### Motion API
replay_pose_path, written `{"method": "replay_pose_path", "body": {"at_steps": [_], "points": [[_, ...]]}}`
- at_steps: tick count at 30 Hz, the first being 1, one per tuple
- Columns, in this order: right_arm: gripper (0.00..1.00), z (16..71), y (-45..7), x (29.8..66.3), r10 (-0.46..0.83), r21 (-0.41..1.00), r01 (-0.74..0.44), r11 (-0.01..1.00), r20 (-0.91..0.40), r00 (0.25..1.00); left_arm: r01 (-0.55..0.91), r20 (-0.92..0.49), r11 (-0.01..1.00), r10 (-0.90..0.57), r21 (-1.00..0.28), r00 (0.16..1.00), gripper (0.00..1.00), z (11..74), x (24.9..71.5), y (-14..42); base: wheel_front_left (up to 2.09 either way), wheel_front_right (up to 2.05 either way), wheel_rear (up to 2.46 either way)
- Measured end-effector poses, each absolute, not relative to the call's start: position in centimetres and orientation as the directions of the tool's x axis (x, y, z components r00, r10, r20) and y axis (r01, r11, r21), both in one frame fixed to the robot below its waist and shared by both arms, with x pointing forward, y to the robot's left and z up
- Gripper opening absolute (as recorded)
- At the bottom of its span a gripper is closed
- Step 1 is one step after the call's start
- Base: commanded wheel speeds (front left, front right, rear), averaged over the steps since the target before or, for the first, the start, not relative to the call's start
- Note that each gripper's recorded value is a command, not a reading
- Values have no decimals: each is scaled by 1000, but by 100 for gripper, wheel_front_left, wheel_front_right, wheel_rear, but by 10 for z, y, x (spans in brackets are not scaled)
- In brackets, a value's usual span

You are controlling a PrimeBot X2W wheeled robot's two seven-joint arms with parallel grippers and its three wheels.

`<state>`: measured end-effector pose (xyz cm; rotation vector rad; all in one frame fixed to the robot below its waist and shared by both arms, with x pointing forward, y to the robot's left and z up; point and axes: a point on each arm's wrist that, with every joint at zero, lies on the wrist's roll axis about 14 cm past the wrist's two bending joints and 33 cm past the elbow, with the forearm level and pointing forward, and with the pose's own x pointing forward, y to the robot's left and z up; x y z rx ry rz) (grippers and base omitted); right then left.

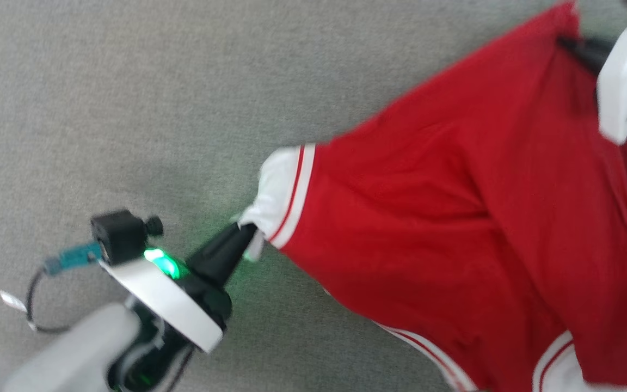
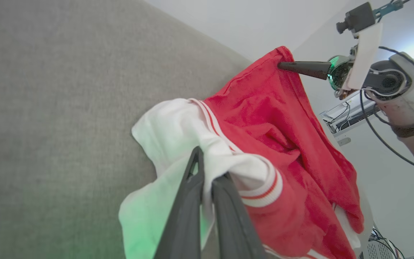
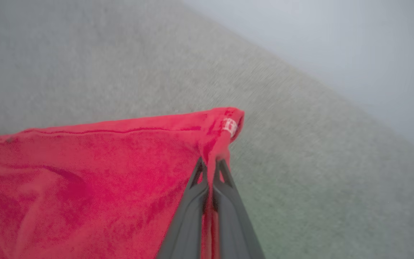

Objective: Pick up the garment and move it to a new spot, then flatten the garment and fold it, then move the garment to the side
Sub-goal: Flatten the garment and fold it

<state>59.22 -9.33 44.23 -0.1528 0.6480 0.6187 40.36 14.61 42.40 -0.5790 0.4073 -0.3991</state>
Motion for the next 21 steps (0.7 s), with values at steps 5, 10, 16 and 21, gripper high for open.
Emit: {"method": "replay_pose_path", "body": {"at_steps": [5,10,16,21], "points": [[0,504,-120,618,452,45,-483,875,-436,778,348,-182,793,-489,-500,853,0,461,445,155,0,0,0],[0,568,-152,640,378,64,-375,925,-267,886,418,-57,802,-485,-427,873,0,521,509,159,0,0,0],[0,634,-180,678,283,125,-273,954,-68,957,390,156,807,-358,-443,920,0,611,608,185,0,0,0],[0,653,-190,699,226,88,-226,970,14,974,365,301,808,-245,-462,922,0,670,662,201,0,0,0]]}}
